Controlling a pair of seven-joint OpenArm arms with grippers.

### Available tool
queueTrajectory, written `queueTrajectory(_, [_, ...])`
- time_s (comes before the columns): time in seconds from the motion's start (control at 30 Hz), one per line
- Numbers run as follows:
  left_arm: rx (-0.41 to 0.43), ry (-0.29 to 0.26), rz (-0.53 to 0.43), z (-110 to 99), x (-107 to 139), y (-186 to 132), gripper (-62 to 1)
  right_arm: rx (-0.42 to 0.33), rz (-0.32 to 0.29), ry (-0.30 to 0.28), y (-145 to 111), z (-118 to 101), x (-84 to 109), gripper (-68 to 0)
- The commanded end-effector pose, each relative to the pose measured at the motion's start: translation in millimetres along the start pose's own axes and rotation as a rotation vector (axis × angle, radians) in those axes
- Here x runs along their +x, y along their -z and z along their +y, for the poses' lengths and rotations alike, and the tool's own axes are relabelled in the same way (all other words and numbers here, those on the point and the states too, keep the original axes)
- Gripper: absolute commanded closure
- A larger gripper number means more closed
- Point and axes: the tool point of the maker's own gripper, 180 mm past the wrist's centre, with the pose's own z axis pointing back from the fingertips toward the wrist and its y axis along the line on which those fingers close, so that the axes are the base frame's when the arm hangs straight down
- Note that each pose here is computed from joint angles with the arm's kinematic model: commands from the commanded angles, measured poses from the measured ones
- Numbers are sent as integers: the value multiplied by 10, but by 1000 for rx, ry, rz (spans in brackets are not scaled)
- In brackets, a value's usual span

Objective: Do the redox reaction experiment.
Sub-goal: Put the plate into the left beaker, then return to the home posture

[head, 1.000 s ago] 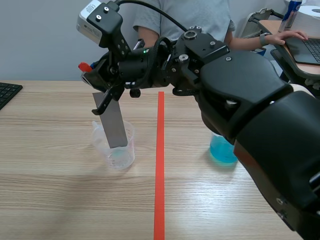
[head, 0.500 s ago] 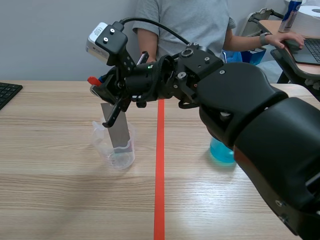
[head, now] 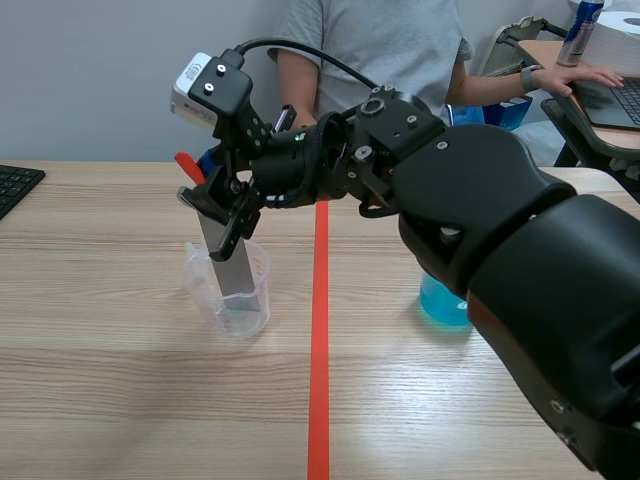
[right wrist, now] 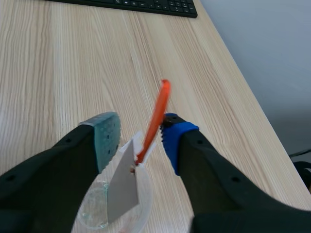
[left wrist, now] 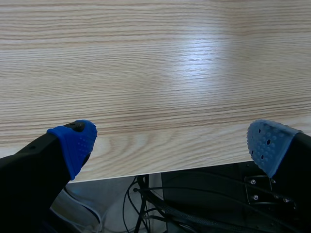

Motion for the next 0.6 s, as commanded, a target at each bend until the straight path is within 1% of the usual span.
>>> queueTrajectory(0.0, [-3,-1,-15,-6,48,-1,-623,14,-36,-34,14,-29,171,-263])
queueTrajectory(0.13, [-3,-1,-15,-6,48,-1,-623,49,-57,-47,64,88,221,-339])
queueTrajectory(0.3, [-7,-2,-23,-14,70,11,-623,92,-65,-61,149,247,273,-414])
queueTrajectory(0.4, [-7,-1,-20,-15,65,11,-623,119,-85,-65,196,352,327,-473])
queueTrajectory(0.57, [-7,2,-20,-13,66,11,-623,163,-127,-42,253,593,373,-571])
